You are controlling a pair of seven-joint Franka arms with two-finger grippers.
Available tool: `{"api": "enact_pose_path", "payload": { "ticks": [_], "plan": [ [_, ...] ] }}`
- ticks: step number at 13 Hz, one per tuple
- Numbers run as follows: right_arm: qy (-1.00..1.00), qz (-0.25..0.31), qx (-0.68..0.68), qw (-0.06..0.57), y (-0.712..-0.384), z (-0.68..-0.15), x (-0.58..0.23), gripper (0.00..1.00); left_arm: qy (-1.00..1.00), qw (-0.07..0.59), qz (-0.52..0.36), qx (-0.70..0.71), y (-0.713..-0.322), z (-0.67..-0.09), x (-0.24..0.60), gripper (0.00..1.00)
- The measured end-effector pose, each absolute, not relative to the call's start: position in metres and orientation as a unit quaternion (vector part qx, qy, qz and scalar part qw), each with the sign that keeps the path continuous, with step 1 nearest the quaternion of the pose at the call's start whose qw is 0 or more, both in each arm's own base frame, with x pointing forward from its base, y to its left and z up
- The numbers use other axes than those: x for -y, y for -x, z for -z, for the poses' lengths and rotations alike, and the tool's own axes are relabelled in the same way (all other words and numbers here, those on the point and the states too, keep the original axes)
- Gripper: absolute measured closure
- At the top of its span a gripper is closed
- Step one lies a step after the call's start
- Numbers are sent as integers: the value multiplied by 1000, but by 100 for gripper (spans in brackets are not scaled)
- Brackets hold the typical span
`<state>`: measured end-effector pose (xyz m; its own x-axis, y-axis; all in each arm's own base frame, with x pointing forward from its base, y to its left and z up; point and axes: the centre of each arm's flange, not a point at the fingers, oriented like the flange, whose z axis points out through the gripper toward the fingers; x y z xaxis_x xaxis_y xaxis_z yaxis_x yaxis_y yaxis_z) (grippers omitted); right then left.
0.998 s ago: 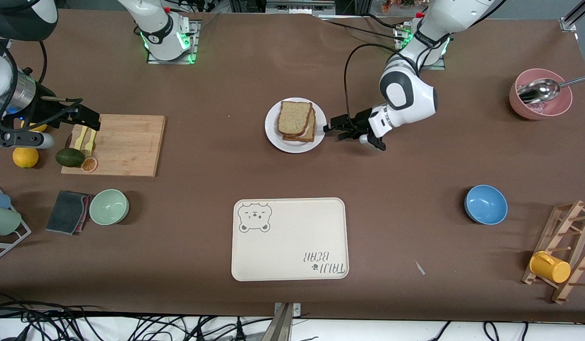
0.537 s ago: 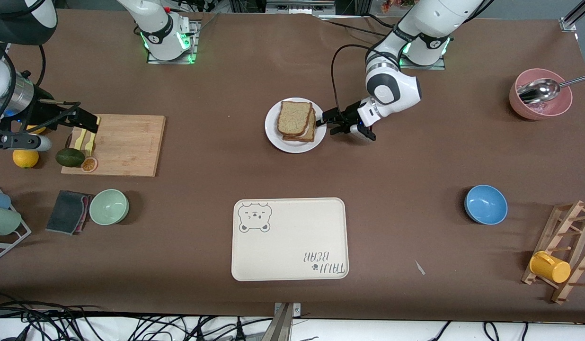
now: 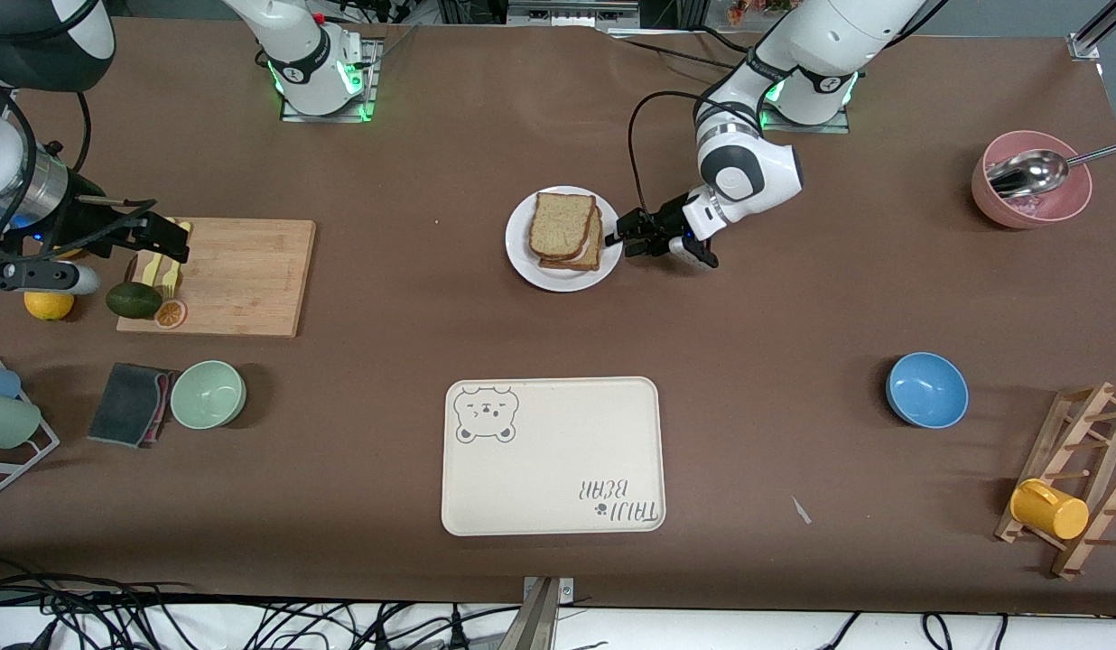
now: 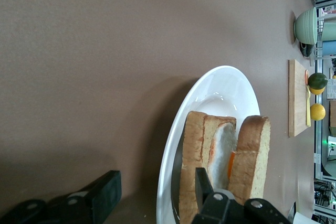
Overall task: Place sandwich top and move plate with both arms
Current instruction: 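Grasp the white plate rim with the left gripper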
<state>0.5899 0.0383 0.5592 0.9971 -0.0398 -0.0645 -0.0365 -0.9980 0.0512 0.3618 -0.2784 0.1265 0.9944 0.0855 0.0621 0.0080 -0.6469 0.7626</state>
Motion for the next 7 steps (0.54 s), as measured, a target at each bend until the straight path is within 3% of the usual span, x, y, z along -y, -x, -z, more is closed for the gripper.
{"api": "enact_pose_path", "payload": {
  "ticks": [2,5,6,7],
  "plan": [
    [-999,33,17,24,-594,-552,-38,0,-906,420,-46,-24,-361,-127,279,44],
    [-999,37,15,23,-598,-543,-38,0,-907,417,-48,-18,-360,-131,283,52],
    [-999,37,15,23,-598,-543,-38,0,-908,415,-49,-16,-359,-133,284,61],
    [-999,37,15,23,-598,-543,-38,0,-909,414,-49,-15,-358,-133,285,61]
  ]
}}
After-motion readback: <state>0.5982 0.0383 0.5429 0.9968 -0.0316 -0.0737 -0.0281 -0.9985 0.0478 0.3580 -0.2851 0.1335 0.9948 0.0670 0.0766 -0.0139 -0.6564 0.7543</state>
